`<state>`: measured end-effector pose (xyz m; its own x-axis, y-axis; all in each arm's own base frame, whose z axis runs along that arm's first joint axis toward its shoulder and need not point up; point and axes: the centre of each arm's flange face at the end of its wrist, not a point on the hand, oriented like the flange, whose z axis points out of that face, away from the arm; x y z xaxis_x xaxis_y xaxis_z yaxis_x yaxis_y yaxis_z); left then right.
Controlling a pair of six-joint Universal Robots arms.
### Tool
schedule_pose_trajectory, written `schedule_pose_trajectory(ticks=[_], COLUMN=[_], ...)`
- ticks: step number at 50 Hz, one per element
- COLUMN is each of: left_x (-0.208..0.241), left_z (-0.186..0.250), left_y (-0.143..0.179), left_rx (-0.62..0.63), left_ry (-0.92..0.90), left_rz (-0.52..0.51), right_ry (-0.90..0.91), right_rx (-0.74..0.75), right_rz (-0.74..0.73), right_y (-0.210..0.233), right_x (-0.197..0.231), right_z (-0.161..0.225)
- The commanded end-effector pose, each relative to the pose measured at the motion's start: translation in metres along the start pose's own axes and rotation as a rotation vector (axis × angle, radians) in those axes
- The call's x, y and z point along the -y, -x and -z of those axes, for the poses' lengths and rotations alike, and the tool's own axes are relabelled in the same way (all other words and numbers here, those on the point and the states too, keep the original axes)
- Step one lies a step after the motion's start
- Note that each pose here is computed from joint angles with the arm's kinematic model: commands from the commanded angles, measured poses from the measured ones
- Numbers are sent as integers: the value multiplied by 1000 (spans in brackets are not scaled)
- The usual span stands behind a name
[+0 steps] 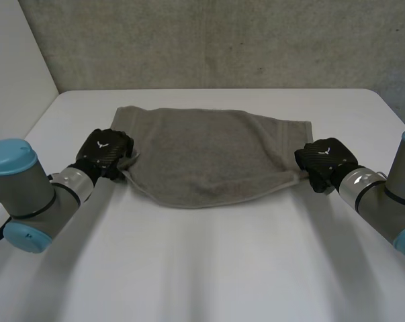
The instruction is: Fold the towel.
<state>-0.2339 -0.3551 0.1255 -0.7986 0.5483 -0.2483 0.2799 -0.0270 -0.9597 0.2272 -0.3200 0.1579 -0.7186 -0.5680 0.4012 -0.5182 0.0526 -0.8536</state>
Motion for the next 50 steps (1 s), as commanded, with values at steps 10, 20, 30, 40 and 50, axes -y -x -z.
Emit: schedule_pose_trajectory(ticks=[10,20,30,40,50], left_x=[-7,10,65,60,27], left_z=[1,8,-9,-43,-53], left_y=[-6,-14,12,22,10], left_rx=[-43,-169,-170,-213,-329], left_ry=[4,-70,-253,-230,-136], left_rz=[-134,-190,-284,-286,-354], right_ry=[4,6,7,14,17], right_rx=[7,8,9,18,10], right_rz=[0,6,6,4,3], right_y=[3,3,4,7,3], right_x=[-1,-2,-3,-5,-6], right_z=[0,0,-1,-1,-1])
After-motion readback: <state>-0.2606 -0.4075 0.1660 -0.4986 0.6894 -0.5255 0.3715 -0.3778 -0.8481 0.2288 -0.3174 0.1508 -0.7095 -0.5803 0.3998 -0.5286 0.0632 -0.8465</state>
